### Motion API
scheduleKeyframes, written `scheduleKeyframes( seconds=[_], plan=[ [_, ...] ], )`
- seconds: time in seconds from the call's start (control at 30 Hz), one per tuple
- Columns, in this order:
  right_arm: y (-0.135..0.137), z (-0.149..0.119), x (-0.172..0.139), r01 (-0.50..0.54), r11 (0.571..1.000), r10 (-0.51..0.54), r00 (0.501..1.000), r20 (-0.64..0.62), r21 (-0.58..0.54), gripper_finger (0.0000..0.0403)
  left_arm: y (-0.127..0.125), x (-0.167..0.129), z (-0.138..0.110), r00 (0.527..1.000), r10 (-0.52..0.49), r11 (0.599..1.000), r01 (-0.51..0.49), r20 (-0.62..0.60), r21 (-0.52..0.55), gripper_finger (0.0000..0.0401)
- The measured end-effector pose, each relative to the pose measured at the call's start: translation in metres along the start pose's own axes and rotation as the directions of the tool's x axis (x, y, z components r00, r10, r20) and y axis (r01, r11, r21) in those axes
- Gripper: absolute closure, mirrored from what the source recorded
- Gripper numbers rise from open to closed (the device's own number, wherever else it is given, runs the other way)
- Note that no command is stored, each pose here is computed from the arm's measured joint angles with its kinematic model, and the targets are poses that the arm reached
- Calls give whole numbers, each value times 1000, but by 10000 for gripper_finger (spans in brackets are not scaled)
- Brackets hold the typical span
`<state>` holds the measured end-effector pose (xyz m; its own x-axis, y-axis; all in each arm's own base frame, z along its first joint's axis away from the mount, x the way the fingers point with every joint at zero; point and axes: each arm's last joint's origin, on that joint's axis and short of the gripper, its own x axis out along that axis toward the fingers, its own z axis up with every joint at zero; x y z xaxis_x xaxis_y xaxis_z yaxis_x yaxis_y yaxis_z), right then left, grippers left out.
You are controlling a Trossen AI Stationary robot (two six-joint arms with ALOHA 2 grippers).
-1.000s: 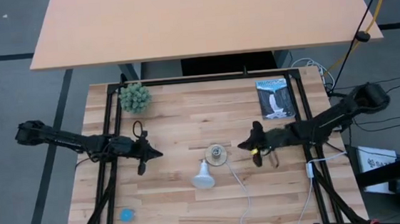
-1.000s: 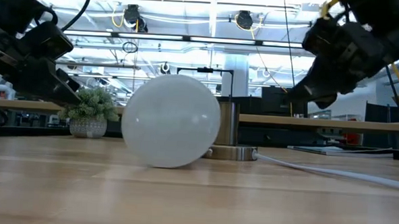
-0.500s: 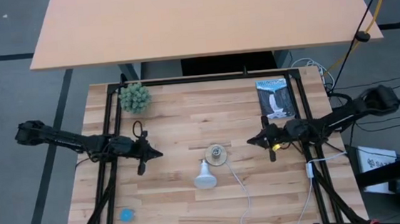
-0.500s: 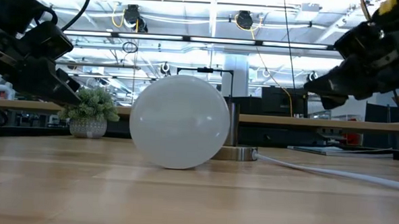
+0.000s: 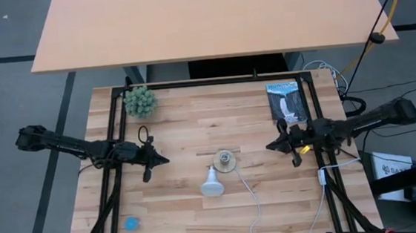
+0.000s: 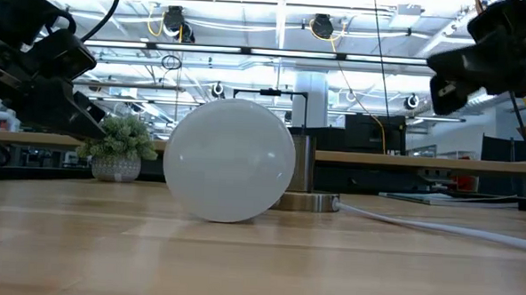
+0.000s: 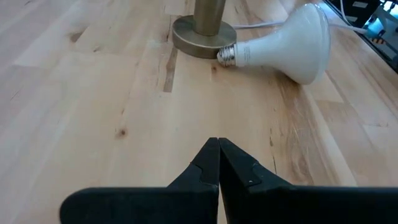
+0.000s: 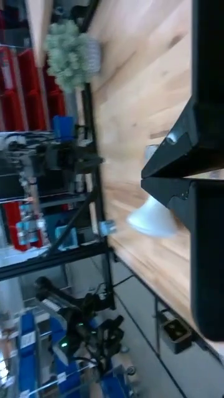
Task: Screw lightbulb
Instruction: Return to Home Position
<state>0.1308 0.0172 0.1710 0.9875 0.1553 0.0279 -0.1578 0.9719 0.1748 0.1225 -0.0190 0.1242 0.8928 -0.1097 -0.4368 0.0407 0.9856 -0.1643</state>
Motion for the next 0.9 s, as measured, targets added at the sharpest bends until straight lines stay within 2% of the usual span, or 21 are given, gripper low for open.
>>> scheduleKeyframes(
  seconds=[0.23, 0.37, 0.43, 0.9],
  plan=[
    [-1, -4, -21, 47, 999, -46, 997, -55, 21, 403, 0, 0, 0, 1000, 0, 1000, 0, -1, 0, 401],
    [-6, -7, -28, 192, 981, -192, 980, -60, 9, 403, 0, 0, 0, 1000, 0, 1000, 0, -1, 0, 401],
    [-6, -5, -29, 231, 973, -231, 972, -41, -4, 403, 0, 0, 0, 1000, 0, 1000, 0, -2, 0, 401],
    [-6, -5, -29, 225, 974, -225, 973, -50, -18, 403, 0, 0, 0, 1000, 0, 1000, 0, -1, 0, 401]
  ],
)
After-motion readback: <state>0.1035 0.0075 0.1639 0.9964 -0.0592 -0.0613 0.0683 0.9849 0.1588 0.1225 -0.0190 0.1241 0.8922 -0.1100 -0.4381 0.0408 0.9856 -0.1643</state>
